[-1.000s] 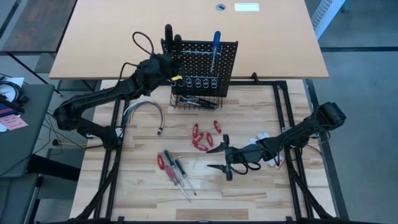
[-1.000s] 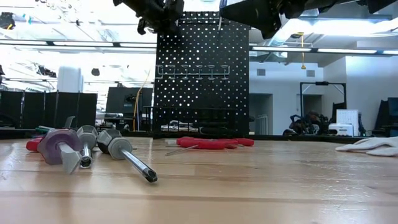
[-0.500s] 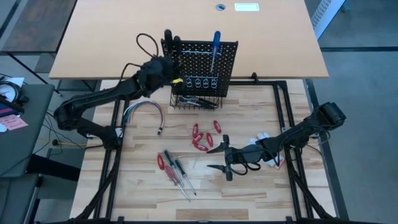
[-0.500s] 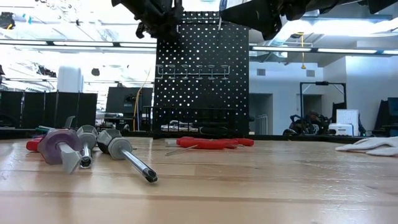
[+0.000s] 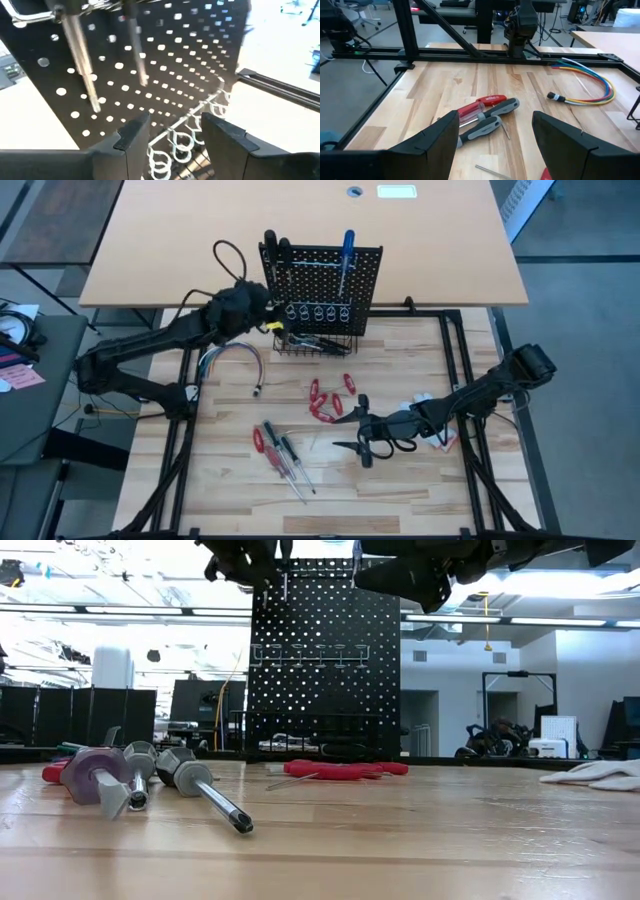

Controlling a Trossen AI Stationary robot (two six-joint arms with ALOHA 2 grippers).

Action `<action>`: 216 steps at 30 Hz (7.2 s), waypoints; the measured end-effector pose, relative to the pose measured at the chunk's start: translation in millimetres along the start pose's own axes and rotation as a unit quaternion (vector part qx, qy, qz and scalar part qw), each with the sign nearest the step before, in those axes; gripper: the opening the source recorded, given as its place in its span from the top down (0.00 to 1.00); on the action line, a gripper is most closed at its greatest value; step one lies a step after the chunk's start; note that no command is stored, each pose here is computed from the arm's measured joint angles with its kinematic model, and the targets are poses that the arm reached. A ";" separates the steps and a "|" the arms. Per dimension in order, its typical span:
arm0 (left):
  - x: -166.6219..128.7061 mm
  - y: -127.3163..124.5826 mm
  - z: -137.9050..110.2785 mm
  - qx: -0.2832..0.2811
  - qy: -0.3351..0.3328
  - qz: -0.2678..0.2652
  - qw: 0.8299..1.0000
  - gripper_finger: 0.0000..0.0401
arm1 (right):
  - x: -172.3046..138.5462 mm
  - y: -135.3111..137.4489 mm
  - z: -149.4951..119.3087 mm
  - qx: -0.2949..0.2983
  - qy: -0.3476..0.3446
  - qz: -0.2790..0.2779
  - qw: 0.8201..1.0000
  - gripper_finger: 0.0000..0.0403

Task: Hang tools onto peg board
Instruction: Hang the gray screwdriver on the pegboard

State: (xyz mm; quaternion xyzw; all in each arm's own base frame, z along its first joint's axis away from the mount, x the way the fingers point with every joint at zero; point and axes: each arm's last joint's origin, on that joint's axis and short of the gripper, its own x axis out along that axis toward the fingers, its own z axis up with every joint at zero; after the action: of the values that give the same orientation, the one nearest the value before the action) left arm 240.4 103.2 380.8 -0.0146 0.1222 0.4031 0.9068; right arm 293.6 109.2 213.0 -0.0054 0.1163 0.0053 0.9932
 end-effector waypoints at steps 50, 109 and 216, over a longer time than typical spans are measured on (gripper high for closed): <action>-118.1 -79.0 -232.1 0.037 0.142 -0.042 0.988 0.58 | 219.0 -2.1 -39.6 0.160 0.345 -0.071 0.922 0.36; -1.8 -236.5 -190.5 -0.064 -0.155 -0.379 0.910 0.58 | -27.1 -20.5 46.3 -0.056 -0.312 -0.078 0.945 0.72; 52.7 -11.7 27.3 -0.025 -0.073 0.035 0.996 1.00 | -28.4 42.8 -14.2 -0.001 -0.099 -0.155 0.983 0.34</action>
State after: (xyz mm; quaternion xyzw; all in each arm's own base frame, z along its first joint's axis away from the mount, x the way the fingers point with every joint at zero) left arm 288.7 137.0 394.2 -0.0034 0.0466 0.4372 0.8981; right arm 262.2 151.5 205.4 -0.0236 0.0146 -0.1484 0.9885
